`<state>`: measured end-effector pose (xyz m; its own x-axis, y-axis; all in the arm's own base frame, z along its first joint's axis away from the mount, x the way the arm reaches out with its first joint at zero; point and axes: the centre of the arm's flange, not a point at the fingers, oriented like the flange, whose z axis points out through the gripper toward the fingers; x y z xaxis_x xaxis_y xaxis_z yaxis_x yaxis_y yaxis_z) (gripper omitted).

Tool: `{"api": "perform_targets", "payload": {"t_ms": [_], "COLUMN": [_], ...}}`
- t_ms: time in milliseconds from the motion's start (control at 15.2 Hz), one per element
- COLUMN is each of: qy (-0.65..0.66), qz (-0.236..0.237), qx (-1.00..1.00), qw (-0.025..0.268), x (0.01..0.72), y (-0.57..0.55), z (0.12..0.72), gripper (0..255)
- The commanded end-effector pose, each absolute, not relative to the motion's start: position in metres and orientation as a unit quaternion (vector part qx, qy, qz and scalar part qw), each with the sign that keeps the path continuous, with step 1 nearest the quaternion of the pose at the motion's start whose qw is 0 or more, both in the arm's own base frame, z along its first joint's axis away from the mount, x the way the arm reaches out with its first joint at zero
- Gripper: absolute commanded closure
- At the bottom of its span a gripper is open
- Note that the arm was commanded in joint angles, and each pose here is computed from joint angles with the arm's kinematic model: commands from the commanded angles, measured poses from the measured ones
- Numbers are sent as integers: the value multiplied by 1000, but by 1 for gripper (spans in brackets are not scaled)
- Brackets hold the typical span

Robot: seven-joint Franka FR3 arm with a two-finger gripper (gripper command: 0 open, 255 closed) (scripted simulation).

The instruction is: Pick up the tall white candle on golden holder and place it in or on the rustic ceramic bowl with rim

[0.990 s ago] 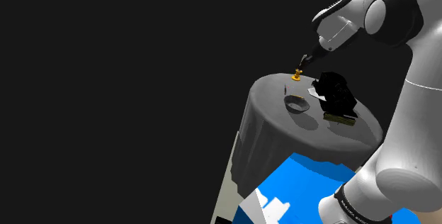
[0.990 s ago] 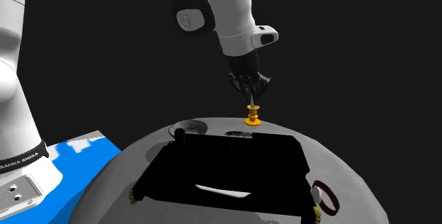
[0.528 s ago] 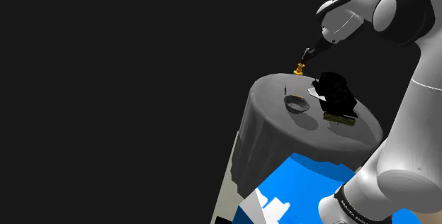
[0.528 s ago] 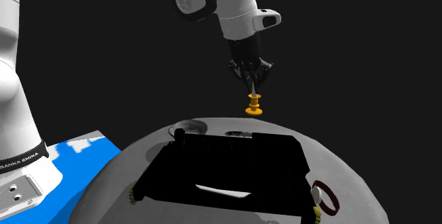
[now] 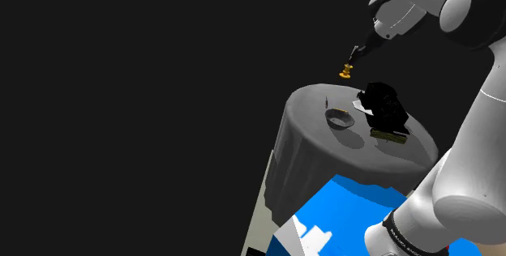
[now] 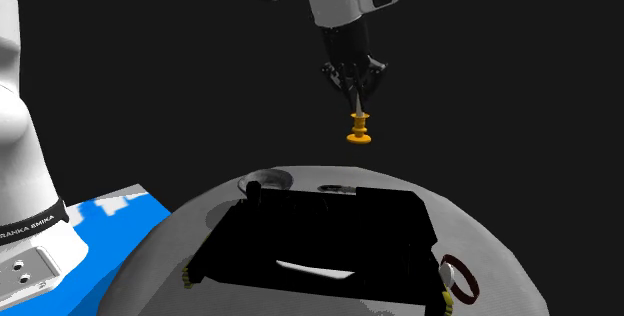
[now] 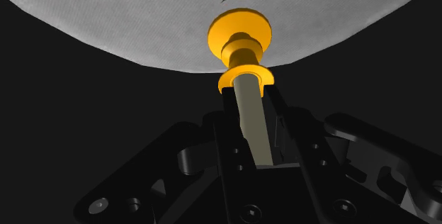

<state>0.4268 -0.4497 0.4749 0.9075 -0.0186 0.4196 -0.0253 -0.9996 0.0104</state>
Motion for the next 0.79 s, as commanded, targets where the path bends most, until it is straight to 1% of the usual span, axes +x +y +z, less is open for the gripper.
{"api": "perform_targets", "payload": {"t_ms": [0,726], "qy": [-11,-11], "qz": [214,215], "qx": [977,977], "qw": [8,8], "x": [427,370], "y": [-450,-331], "z": [485,493], "gripper": [255,255]}}
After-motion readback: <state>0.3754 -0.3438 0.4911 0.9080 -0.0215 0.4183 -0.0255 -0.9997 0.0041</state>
